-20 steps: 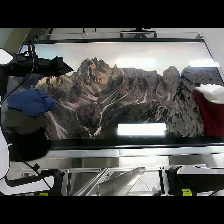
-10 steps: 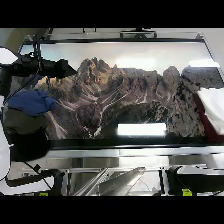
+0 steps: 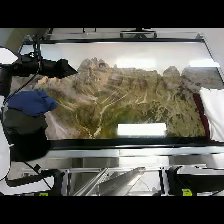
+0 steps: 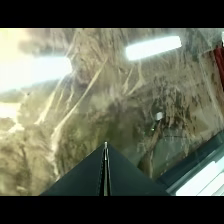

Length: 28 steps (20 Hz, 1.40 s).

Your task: Fold the shirts.

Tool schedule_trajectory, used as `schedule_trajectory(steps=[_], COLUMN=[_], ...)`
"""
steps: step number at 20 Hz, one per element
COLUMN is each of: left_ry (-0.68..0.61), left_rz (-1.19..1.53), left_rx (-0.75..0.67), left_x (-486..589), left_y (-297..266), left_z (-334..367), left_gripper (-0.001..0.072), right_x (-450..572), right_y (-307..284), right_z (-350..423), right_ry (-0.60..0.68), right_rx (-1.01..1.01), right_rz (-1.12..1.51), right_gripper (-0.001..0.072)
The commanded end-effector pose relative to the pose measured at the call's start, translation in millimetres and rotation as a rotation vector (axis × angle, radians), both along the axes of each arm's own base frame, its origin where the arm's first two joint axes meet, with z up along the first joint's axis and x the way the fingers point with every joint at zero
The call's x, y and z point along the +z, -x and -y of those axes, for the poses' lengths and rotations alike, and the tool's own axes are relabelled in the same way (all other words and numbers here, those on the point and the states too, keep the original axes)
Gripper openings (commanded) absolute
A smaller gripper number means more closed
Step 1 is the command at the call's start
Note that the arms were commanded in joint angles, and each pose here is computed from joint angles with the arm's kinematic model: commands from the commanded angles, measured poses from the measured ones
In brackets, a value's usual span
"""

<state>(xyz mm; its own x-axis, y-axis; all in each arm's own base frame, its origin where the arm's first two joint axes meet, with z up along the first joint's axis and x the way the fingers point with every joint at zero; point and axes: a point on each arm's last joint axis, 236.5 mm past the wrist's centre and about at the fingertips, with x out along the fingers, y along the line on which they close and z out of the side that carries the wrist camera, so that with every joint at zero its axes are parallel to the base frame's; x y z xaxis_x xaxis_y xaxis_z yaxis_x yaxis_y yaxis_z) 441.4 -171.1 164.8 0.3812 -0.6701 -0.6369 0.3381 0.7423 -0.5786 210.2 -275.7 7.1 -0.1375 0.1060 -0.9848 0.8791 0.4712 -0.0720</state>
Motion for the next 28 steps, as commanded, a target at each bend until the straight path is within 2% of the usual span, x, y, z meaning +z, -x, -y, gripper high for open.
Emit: schedule_trajectory(steps=[1,3,5,7,11,14,18,28], left_ry=[0.0,-0.004,-0.008,-0.011,-0.03,-0.035,-0.026,-0.011], left_rz=[-0.007,-0.023,-0.044,-0.084,-0.189,-0.206,-0.242,-0.214], left_rx=[-0.007,-0.022,-0.057,-0.1,-0.199,-0.202,-0.145,-0.037], left_x=[-0.7,-2.6,-6.2,-17.9,-60.5,-90.3,-107.9,-113.5], left_y=[2.3,7.0,16.1,39.3,125.4,179.2,207.0,211.8], left_z=[0.9,1.8,10.9,26.0,53.9,60.5,43.9,15.5], left_gripper=[0.0018,0.0018,0.0019,0.0019,0.0019,0.0018,0.0019,0.0019], right_x=[3.8,7.0,7.0,-4.9,-49.0,-71.4,-72.5,-70.5], right_y=[-36.9,-77.5,-118.3,-131.0,-71.0,-41.2,-38.5,-40.5], right_z=[-45.1,-86.2,-141.2,-199.5,-316.6,-375.9,-391.4,-394.8], right_ry=[-0.088,-0.138,-0.176,-0.194,-0.315,-0.364,-0.378,-0.391], right_rx=[0.113,0.207,0.299,0.39,0.671,0.732,0.768,0.753], right_rz=[0.051,0.145,0.28,0.349,0.325,0.388,0.395,0.407], right_gripper=[0.0082,0.0081,0.0017,0.0017,0.0018,0.0018,0.0017,0.0019])
